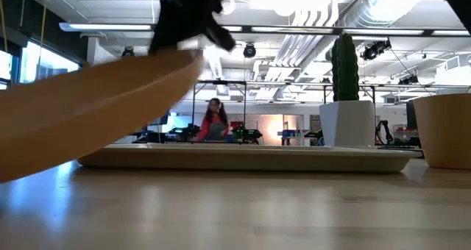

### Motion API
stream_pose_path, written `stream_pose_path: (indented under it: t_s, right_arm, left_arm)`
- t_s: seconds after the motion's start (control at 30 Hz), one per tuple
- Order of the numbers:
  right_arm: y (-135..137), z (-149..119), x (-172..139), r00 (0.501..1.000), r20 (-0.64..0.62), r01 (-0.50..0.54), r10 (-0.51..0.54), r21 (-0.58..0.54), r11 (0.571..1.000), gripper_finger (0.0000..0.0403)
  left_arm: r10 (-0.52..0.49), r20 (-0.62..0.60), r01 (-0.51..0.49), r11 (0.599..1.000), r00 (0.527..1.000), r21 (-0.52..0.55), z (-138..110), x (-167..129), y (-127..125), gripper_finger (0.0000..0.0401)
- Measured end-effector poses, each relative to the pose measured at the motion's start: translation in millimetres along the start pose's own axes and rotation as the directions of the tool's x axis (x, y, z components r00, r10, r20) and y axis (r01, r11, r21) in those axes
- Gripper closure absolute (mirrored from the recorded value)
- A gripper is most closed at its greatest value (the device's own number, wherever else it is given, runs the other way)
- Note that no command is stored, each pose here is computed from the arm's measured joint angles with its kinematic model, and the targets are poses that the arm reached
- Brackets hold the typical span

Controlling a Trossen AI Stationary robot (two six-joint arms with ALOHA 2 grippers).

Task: Pick and place plate/cup/fork/spoon on tray
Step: Put the orange plate on the center of the brown tray

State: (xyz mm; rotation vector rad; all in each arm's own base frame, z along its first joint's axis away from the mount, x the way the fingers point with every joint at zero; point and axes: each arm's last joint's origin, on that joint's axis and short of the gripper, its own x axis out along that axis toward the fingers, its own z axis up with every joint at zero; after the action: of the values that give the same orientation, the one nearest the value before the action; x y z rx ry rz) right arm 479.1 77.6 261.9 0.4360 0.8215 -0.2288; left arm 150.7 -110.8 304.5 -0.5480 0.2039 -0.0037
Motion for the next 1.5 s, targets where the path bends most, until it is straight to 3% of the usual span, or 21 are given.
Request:
stream_pose_path:
  t_s: [0.17, 0.53, 0.8, 1.0, 1.13, 1.33, 1.5]
  right_arm:
    - [3.3, 10.2, -24.1, 0.998, 0.056, -0.026, 0.027, -0.020, 0.999, 0.0403]
    - [-9.5, 6.9, -31.8, 0.998, -0.028, 0.051, -0.053, -0.065, 0.997, 0.0402]
    - [-19.8, 10.0, -11.7, 0.994, 0.011, -0.110, 0.110, -0.010, 0.994, 0.0402]
    - [-25.7, -25.9, 17.4, 0.986, -0.014, -0.165, 0.167, 0.068, 0.984, 0.0402]
    - [-34.5, -48.2, 16.2, 0.978, 0.055, -0.206, 0.200, 0.144, 0.968, 0.0402]
    - [-60.5, -81.8, -9.2, 0.971, 0.153, -0.220, 0.186, 0.257, 0.941, 0.0402]
    - [-84.2, -100.0, -41.7, 0.974, 0.209, -0.155, 0.088, 0.329, 0.931, 0.0402]
  left_arm:
    - [0.003, -0.042, -0.003, 1.000, 0.999, -0.009, -3.4, -0.1, 1.9, 0.0401]
    - [0.014, -0.054, -0.014, 1.000, 0.998, -0.005, -4.7, -0.1, 3.2, 0.0401]
    - [0.015, -0.056, -0.015, 1.000, 0.998, -0.004, -4.9, -0.1, 3.3, 0.0401]
    - [0.007, -0.062, -0.007, 1.000, 0.998, 0.000, -6.1, -1.2, 2.2, 0.0401]
    - [0.012, -0.071, -0.011, 1.000, 0.997, 0.008, -7.2, -1.7, 2.6, 0.0401]
    - [0.042, -0.087, -0.040, 0.999, 0.995, 0.031, -8.8, -1.0, 6.1, 0.0401]
    - [0.074, -0.078, -0.072, 0.997, 0.994, 0.037, -6.5, 1.9, 10.6, 0.0401]
